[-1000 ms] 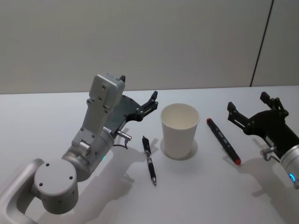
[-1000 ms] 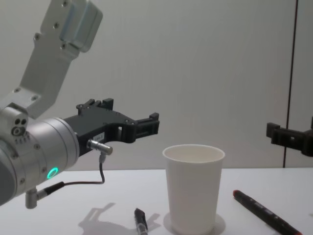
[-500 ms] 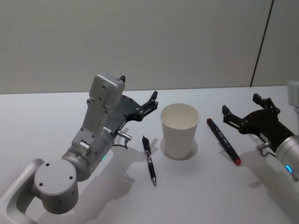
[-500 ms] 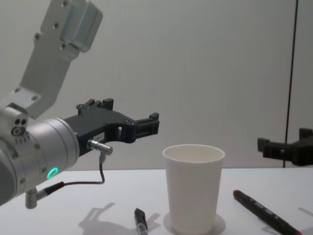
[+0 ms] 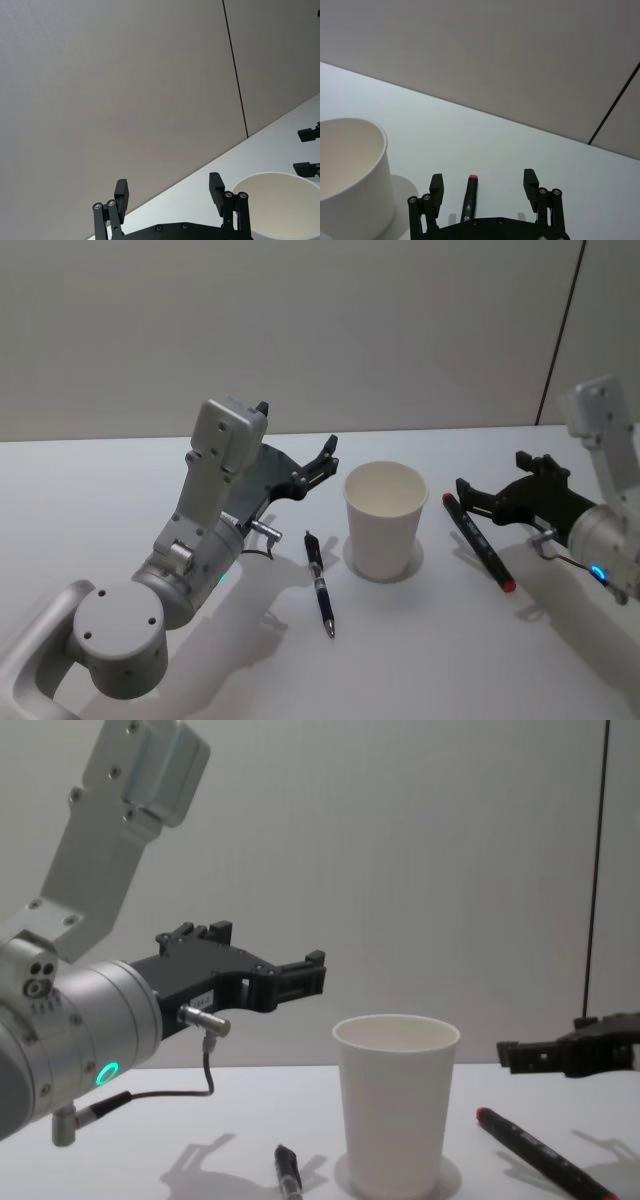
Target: Place the pen into the pen holder.
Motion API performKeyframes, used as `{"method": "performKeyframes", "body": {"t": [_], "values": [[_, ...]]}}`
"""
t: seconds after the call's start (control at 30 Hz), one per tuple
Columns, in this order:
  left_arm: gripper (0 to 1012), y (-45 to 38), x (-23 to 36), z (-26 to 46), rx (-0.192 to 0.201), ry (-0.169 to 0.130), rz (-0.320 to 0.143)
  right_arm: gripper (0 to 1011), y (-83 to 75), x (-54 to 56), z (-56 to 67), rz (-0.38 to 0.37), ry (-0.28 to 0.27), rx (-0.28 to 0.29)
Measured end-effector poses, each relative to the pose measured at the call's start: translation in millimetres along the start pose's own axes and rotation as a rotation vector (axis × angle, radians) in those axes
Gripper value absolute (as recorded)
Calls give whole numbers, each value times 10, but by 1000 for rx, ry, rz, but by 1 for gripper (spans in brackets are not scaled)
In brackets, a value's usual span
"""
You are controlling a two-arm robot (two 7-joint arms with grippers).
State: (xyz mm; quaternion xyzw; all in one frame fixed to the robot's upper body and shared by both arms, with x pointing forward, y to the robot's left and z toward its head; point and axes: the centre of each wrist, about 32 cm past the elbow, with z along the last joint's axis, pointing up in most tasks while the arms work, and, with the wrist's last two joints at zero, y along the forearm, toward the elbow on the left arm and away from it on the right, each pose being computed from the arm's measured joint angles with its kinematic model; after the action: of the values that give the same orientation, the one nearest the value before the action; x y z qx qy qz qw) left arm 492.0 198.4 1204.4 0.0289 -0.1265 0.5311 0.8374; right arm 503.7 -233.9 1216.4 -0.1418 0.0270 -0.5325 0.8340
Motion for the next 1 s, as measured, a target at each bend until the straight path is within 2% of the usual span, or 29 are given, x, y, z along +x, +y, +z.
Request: {"method": "performKeyframes", "body": {"t": [0.07, 0.1, 0.3, 0.4, 0.63, 0.87, 1.0], "values": [[1001, 0, 0, 0, 0, 0, 0, 1002, 62, -1, 95, 13, 5, -49], [1001, 0, 0, 0, 0, 0, 0, 1002, 62, -1, 95, 13, 5, -49], [1001, 0, 0, 0, 0, 0, 0, 1001, 198, 7, 382, 40, 21, -137], [1001, 0, 0, 0, 0, 0, 0, 1001, 236, 23, 479, 46, 26, -160], [1001, 0, 0, 0, 0, 0, 0, 1002, 303, 101, 736, 59, 32, -240], [1001, 0, 0, 0, 0, 0, 0, 1002, 310, 169, 890, 60, 21, -301], [1001, 0, 0, 0, 0, 0, 0, 1002, 306, 192, 928, 61, 18, -332]]}}
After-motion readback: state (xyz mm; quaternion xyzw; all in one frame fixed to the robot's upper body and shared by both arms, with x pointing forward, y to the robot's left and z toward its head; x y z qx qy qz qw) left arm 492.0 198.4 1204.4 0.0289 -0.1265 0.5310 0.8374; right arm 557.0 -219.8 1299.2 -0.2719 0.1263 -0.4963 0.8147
